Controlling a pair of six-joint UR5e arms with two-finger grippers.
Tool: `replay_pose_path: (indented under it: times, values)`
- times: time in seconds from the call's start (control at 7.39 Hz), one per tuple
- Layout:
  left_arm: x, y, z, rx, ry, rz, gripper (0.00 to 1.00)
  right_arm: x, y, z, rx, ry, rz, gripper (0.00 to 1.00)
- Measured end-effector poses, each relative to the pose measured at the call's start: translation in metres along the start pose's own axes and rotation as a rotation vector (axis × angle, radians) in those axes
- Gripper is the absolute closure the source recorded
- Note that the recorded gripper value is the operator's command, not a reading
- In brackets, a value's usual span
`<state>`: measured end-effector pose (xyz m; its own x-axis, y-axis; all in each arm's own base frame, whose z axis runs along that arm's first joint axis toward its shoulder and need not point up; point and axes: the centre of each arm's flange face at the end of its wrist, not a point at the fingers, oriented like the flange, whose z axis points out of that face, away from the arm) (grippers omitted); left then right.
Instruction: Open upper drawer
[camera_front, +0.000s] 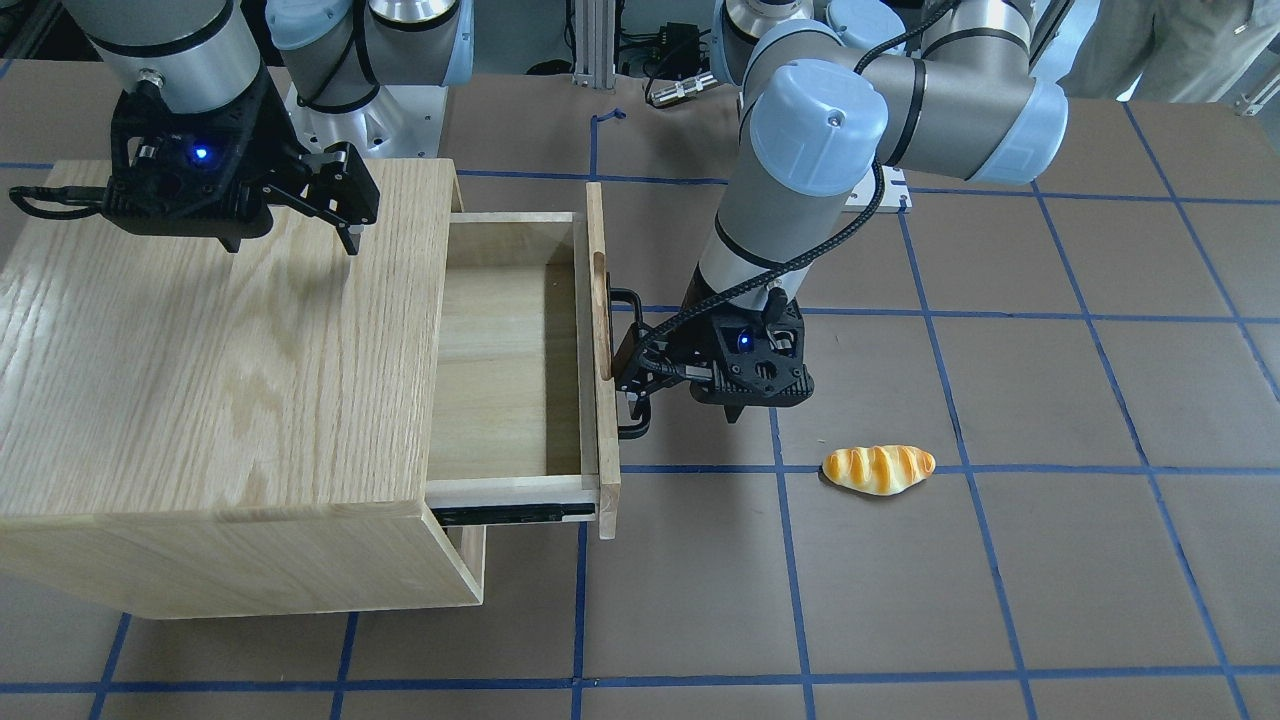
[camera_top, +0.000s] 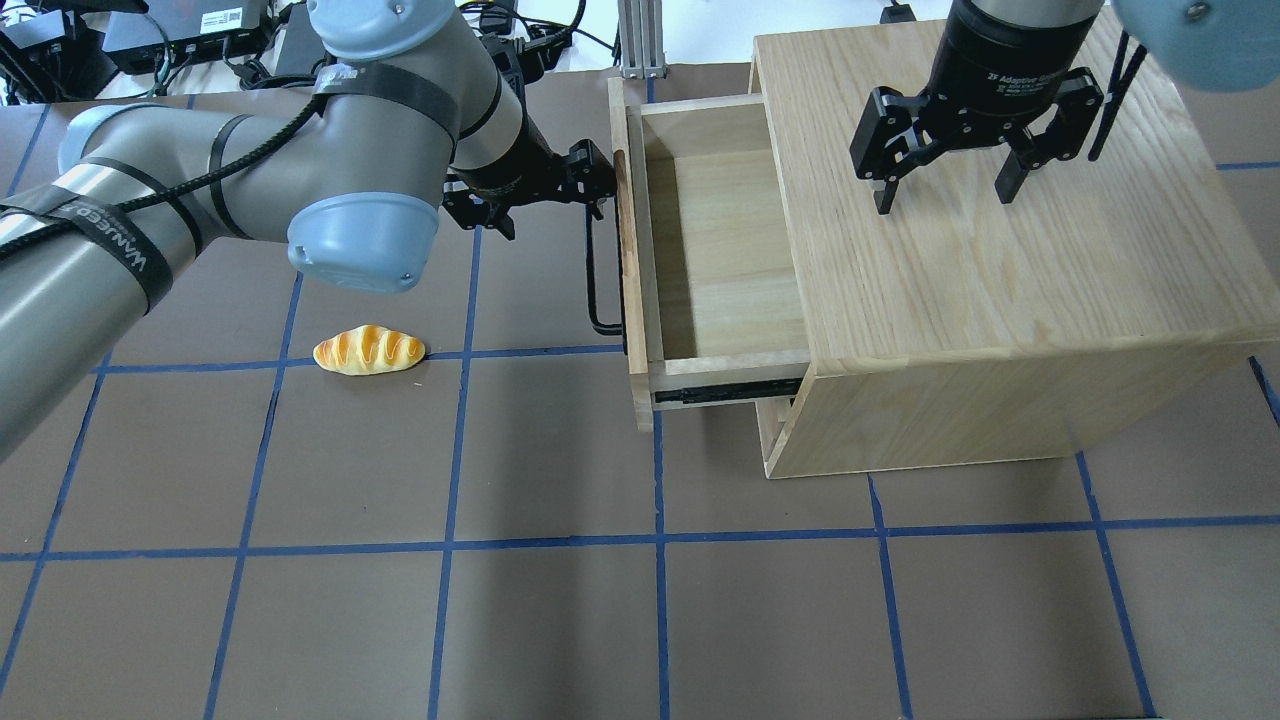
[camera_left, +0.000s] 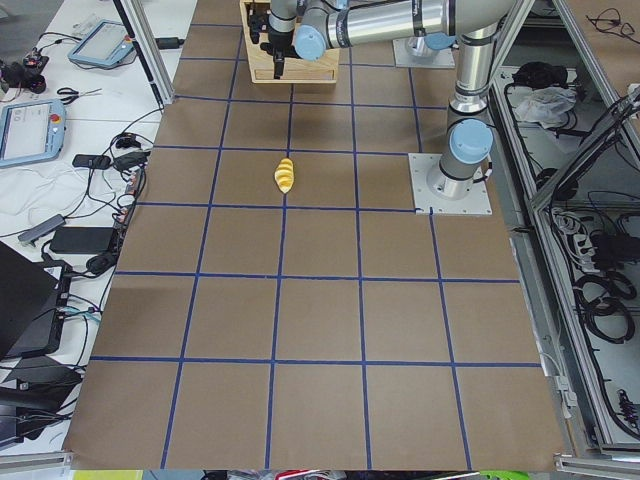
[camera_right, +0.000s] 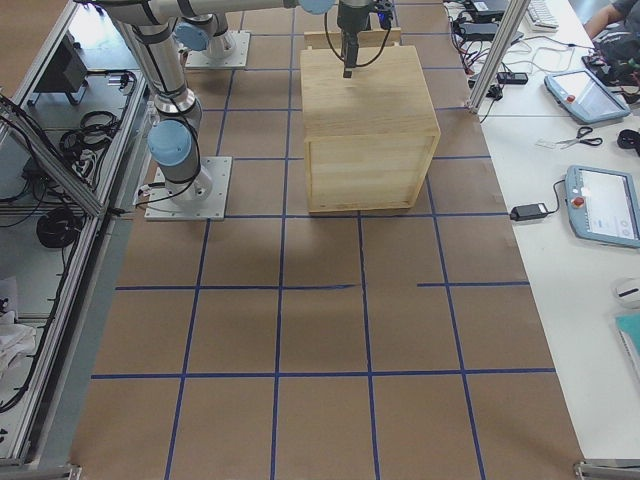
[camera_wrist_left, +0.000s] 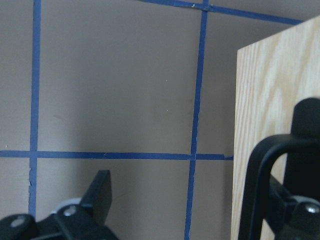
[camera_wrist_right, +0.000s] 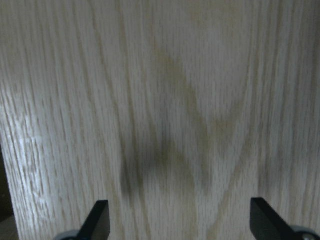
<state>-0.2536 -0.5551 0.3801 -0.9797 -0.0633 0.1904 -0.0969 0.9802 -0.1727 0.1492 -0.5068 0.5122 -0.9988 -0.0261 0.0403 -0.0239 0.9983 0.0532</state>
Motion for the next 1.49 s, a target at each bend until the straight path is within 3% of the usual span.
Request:
replay_pose_path:
  times: [0.81, 1.49]
  values:
    - [-0.013, -0.005, -0.010, 0.009, -0.002, 0.008, 0.00, 0.000, 0.000, 0.000, 0.001, 0.000, 0.000, 0.00]
    - [-0.036, 0.000, -0.035, -0.063, -0.026, 0.021, 0.00, 0.000, 0.000, 0.000, 0.000, 0.000, 0.000, 0.00]
